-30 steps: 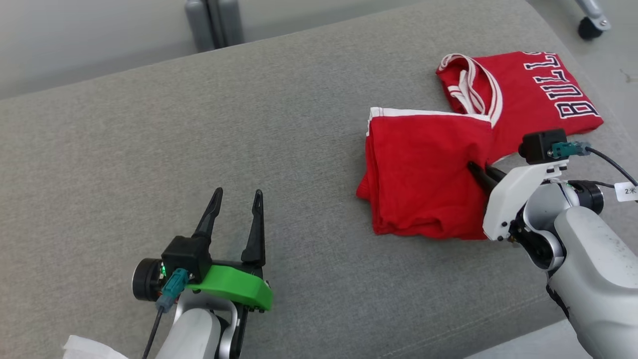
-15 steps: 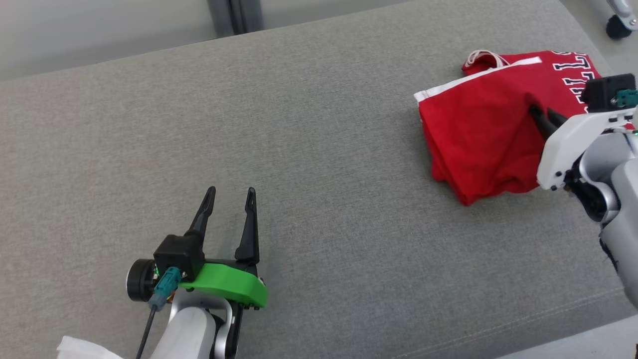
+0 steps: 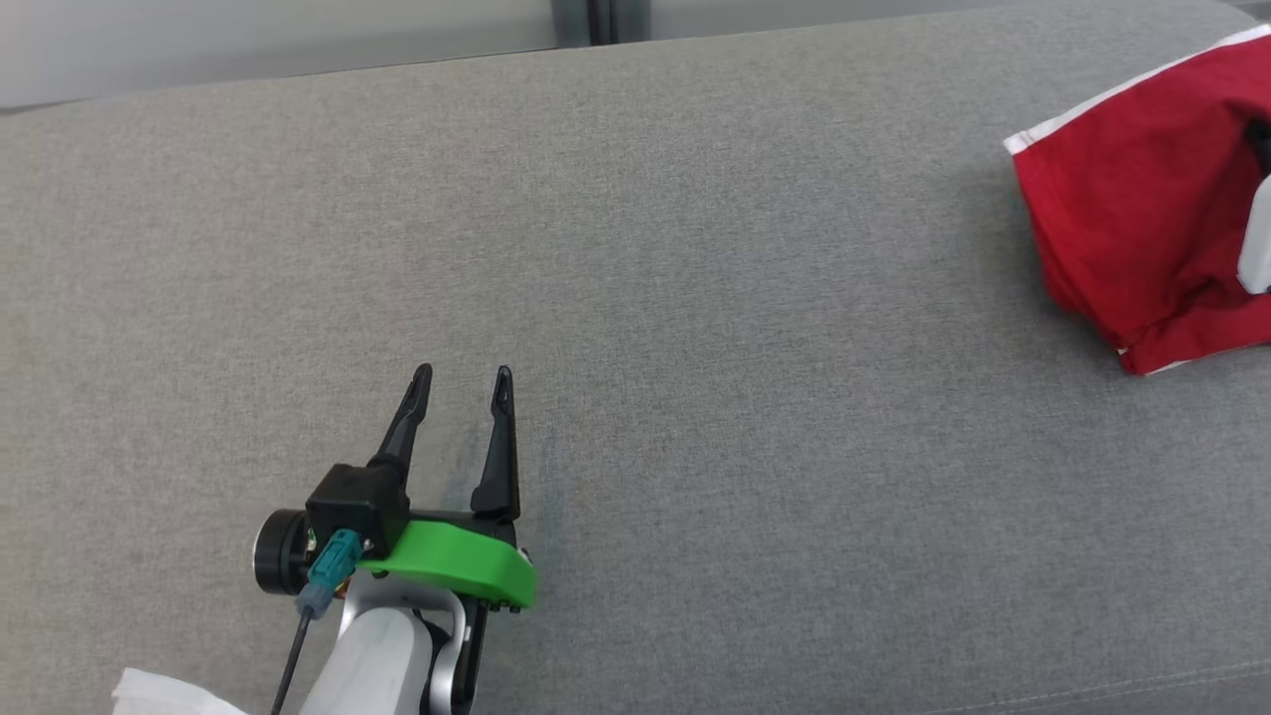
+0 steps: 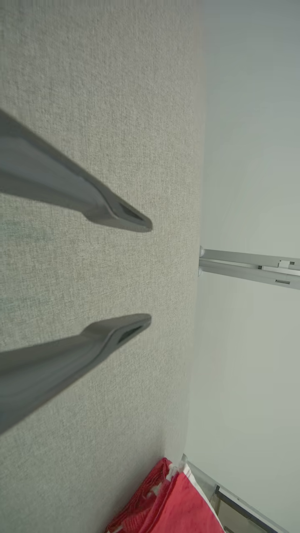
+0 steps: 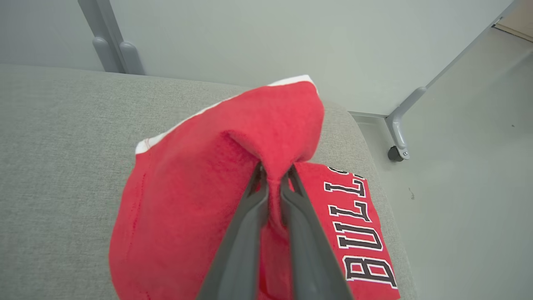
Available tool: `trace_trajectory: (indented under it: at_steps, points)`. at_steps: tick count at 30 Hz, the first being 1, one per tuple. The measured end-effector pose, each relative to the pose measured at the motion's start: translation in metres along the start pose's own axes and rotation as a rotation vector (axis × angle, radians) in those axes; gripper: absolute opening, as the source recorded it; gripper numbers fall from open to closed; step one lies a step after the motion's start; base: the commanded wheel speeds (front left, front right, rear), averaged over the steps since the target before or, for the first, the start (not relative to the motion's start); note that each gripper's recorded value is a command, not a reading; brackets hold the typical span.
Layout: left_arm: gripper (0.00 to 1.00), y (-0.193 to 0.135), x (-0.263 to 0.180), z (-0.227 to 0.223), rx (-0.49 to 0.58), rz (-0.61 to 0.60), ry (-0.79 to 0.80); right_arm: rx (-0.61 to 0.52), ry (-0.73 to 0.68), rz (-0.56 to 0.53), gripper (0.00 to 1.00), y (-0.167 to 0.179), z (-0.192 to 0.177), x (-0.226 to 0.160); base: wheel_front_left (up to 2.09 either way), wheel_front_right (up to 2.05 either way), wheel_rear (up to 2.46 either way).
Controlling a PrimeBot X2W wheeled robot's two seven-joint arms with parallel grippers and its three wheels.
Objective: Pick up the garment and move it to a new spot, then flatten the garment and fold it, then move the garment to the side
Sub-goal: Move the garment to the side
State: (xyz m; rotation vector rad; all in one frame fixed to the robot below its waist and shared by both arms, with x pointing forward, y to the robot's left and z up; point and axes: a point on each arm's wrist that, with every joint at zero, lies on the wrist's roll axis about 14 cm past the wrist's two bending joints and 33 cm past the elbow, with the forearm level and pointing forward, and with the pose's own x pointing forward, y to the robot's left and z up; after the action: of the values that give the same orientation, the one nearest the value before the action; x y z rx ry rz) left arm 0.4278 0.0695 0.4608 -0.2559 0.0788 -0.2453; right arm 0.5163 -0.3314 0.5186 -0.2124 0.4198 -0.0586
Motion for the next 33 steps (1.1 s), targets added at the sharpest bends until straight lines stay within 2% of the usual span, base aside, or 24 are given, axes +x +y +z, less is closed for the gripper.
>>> trace_trajectory:
  at_steps: [8, 12, 13, 14, 15, 16, 17, 18, 19, 20, 26, 33]
  points:
    - [1.00, 0.014, -0.001, -0.008, 0.017, 0.032, 0.020, -0.062, 0.081, -0.122, 0.00, -0.050, -0.020, 0.011, 0.00, 0.00, 0.00]
    - [1.00, 0.023, -0.001, -0.011, 0.029, 0.049, 0.030, -0.059, 0.112, -0.142, 0.00, -0.052, -0.037, 0.021, 0.00, 0.00, 0.00]
    - [1.00, 0.025, -0.001, -0.013, 0.031, 0.053, 0.034, -0.056, 0.118, -0.144, 0.11, -0.051, -0.042, 0.024, 0.00, 0.00, 0.00]
    - [1.00, 0.027, -0.002, -0.014, 0.034, 0.058, 0.038, -0.057, 0.125, -0.147, 0.34, -0.050, -0.047, 0.026, 0.00, 0.00, 0.00]
    - [1.00, 0.029, -0.002, -0.015, 0.036, 0.062, 0.042, -0.058, 0.137, -0.151, 0.78, -0.050, -0.052, 0.027, 0.00, 0.00, 0.00]
    - [1.00, 0.031, -0.003, -0.016, 0.037, 0.065, 0.045, -0.051, 0.158, -0.155, 0.95, -0.049, -0.060, 0.028, 0.00, 0.00, 0.00]
    - [1.00, 0.032, -0.003, -0.017, 0.038, 0.066, 0.047, -0.031, 0.170, -0.160, 1.00, -0.048, -0.067, 0.029, 0.00, 0.00, 0.00]
    - [1.00, 0.032, -0.003, -0.017, 0.039, 0.067, 0.047, -0.020, 0.179, -0.166, 0.90, -0.048, -0.072, 0.028, 0.00, 0.00, 0.00]
    - [1.00, 0.032, -0.003, -0.017, 0.042, 0.066, 0.048, -0.020, 0.188, -0.174, 0.87, -0.050, -0.077, 0.027, 0.00, 0.00, 0.00]
    - [1.00, 0.032, -0.003, -0.017, 0.044, 0.064, 0.048, -0.015, 0.200, -0.186, 1.00, -0.053, -0.082, 0.024, 0.00, 0.00, 0.00]
    - [1.00, 0.024, -0.002, -0.017, 0.048, 0.040, 0.051, 0.013, 0.196, -0.219, 1.00, -0.058, -0.092, 0.014, 0.00, 0.00, 0.00]
    - [1.00, 0.012, -0.001, -0.011, 0.033, 0.011, 0.035, 0.048, 0.013, -0.203, 1.00, -0.045, -0.053, 0.009, 0.00, 0.00, 0.00]
